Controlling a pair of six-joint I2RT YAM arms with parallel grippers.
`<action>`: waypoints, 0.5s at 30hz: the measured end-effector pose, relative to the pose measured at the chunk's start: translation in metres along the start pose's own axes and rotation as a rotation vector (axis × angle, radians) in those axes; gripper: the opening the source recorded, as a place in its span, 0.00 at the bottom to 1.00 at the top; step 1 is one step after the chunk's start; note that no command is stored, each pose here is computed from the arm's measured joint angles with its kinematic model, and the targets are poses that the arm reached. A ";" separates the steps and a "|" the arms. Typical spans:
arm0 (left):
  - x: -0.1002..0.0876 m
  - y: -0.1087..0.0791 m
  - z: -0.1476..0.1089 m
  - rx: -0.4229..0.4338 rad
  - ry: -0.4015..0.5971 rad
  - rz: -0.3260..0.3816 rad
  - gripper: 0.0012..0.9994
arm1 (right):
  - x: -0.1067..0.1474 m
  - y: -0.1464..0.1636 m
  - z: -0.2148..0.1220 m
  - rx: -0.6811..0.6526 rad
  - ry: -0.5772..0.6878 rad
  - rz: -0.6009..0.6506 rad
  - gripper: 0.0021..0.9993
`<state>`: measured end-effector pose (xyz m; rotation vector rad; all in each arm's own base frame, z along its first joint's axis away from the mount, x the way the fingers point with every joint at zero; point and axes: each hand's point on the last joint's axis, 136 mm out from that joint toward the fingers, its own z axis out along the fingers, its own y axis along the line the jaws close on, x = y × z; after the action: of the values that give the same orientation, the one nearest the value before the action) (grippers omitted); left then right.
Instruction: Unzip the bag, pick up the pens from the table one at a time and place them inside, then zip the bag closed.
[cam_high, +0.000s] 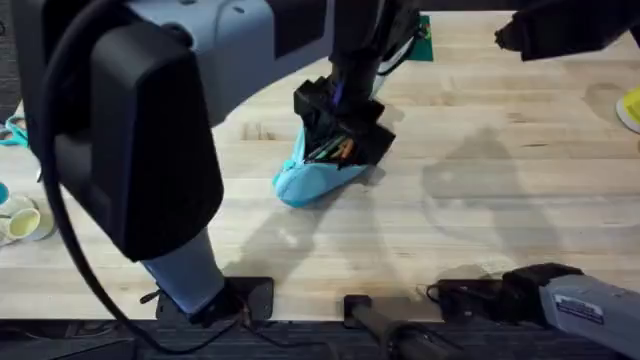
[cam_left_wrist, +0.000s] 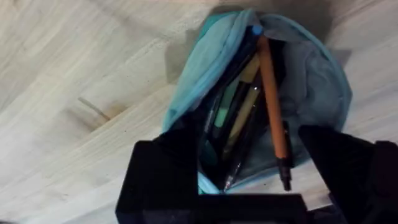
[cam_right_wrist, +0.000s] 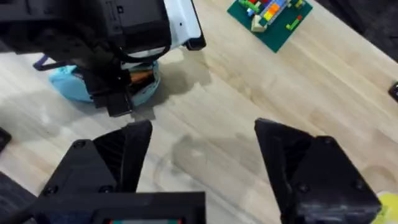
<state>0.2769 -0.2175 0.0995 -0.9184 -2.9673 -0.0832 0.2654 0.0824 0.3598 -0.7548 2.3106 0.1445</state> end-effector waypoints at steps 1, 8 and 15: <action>-0.002 0.000 -0.004 0.001 -0.007 -0.002 0.99 | -0.001 0.000 0.000 0.001 -0.003 -0.001 1.00; 0.001 0.001 -0.027 -0.001 0.001 -0.003 0.99 | -0.001 0.000 0.000 0.002 -0.005 -0.001 1.00; 0.004 0.004 -0.050 0.000 -0.001 -0.008 0.99 | -0.001 -0.001 0.000 0.002 -0.006 -0.005 1.00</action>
<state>0.2764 -0.2148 0.1497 -0.9074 -2.9715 -0.0835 0.2667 0.0826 0.3608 -0.7580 2.3027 0.1415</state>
